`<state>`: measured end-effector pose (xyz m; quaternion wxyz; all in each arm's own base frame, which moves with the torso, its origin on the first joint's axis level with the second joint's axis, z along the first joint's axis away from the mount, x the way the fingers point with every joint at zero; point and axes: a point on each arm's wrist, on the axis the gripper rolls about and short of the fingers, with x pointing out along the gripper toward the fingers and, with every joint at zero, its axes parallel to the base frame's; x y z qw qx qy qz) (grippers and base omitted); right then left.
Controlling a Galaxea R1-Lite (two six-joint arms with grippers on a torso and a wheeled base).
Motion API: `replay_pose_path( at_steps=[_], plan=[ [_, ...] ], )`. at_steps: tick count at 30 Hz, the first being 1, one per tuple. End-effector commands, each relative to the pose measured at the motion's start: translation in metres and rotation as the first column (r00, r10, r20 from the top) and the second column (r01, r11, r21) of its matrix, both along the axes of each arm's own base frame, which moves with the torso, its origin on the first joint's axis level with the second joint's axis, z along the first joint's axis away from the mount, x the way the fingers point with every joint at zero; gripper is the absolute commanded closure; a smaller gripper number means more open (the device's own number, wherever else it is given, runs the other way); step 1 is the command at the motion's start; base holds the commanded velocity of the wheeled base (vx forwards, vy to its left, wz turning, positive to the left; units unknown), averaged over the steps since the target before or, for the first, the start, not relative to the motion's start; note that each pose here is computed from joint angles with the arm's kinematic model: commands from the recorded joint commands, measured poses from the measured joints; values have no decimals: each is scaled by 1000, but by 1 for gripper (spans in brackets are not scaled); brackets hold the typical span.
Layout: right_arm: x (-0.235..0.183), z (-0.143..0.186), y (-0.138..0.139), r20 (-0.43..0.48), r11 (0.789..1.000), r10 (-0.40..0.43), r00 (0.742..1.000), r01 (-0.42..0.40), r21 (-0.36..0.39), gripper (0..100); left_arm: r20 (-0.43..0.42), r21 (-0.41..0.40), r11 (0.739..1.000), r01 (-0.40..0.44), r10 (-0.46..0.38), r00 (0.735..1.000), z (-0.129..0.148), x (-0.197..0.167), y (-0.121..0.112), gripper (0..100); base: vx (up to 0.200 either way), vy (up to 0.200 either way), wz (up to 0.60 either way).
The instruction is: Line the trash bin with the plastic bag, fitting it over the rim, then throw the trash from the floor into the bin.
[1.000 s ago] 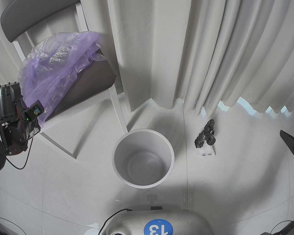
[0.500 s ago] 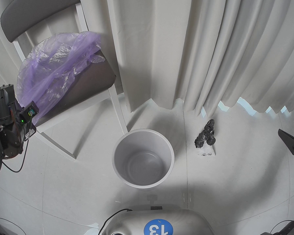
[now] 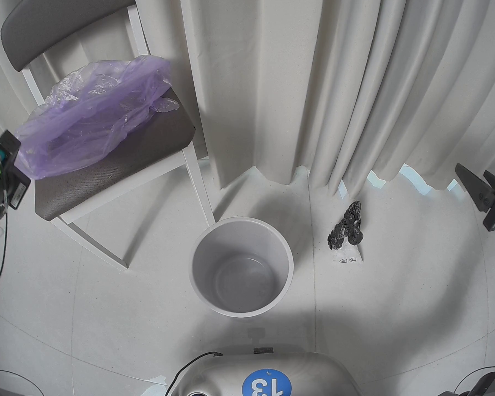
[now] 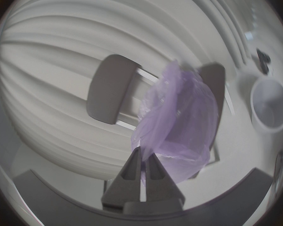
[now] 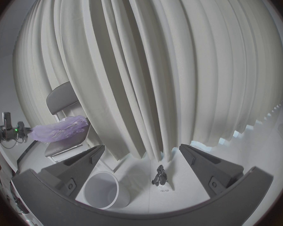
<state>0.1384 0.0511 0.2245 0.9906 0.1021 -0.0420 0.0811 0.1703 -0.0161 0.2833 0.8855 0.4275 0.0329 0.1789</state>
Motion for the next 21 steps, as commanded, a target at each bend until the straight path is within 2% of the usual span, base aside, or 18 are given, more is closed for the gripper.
replay_pose_path(
  at_steps=[1,8,12,20,21],
  plan=[
    [9,-24,18,-84,996,86,993,-88,-21,0,186,-112,989,98,-76,980,40,-14,-7,100,0,0,0],
    [-1,-21,31,-70,982,185,980,-186,-15,0,279,-189,966,178,-121,953,72,-10,-17,100,0,0,0],
    [-3,-17,43,-62,968,247,967,-249,-20,0,296,-252,933,256,-178,939,84,-12,-26,100,0,0,0],
    [19,-30,60,-140,965,249,958,-258,-51,0,352,-355,854,379,-254,901,93,-22,-37,100,0,0,0],
    [19,-30,60,-140,965,249,958,-258,-51,0,352,-355,854,379,-254,901,93,-22,-37,100,0,0,0]
  ],
)
